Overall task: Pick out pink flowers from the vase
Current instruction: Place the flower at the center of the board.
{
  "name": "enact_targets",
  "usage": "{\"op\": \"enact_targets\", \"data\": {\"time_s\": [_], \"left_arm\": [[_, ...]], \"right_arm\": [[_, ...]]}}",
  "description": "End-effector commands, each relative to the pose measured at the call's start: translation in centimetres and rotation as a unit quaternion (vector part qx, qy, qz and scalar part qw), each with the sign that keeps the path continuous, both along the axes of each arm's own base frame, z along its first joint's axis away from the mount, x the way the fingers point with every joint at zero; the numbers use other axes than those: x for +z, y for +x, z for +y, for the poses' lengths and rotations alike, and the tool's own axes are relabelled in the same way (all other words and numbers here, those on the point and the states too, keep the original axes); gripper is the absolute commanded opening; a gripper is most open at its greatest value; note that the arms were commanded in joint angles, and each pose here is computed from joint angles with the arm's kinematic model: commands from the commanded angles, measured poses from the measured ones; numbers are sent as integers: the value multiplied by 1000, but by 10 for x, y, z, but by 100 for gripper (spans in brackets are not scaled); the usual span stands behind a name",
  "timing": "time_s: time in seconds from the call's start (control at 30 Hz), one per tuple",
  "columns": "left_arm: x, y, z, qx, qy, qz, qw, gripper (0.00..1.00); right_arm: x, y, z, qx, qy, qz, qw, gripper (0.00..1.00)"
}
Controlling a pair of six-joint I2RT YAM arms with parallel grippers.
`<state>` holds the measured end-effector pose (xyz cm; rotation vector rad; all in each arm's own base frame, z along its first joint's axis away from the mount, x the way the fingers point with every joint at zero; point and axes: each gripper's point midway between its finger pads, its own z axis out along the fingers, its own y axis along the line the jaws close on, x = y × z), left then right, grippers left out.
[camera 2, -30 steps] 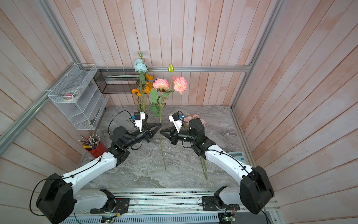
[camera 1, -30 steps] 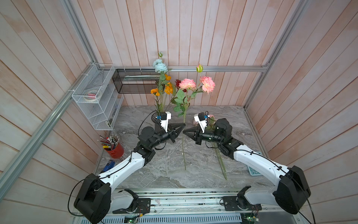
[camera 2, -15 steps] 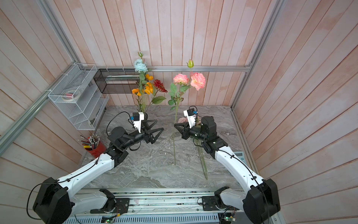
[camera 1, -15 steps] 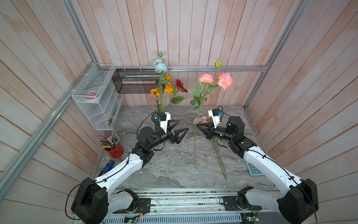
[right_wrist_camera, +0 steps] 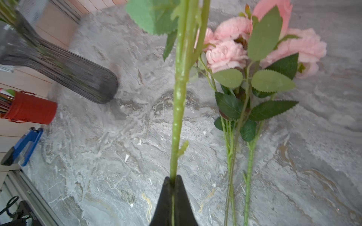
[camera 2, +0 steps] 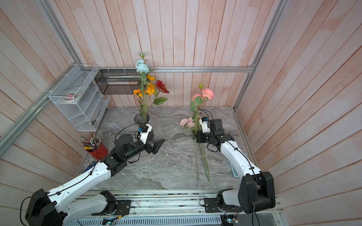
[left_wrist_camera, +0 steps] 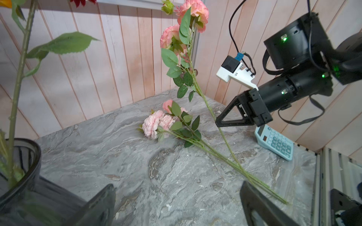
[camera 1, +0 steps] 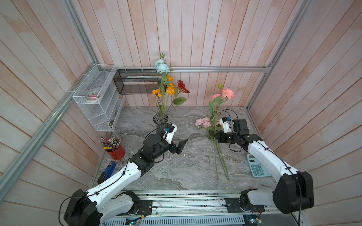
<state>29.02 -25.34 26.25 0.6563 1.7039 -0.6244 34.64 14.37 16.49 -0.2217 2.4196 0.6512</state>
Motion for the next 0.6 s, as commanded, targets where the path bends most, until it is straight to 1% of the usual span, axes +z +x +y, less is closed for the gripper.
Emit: {"op": "enact_targets", "data": {"time_s": [0.0,0.27,0.57], "left_arm": [[-14,-1,9,17,22,4,1000,100],[-26,0,9,19,37,10,999,100],[-33,0,8,17,41,12,999,100]], "right_arm": [[-8,5,-8,0,-30,20,999,0],[-45,20,-1,6,-23,74,997,0],[-84,28,6,5,-7,121,993,0]]}}
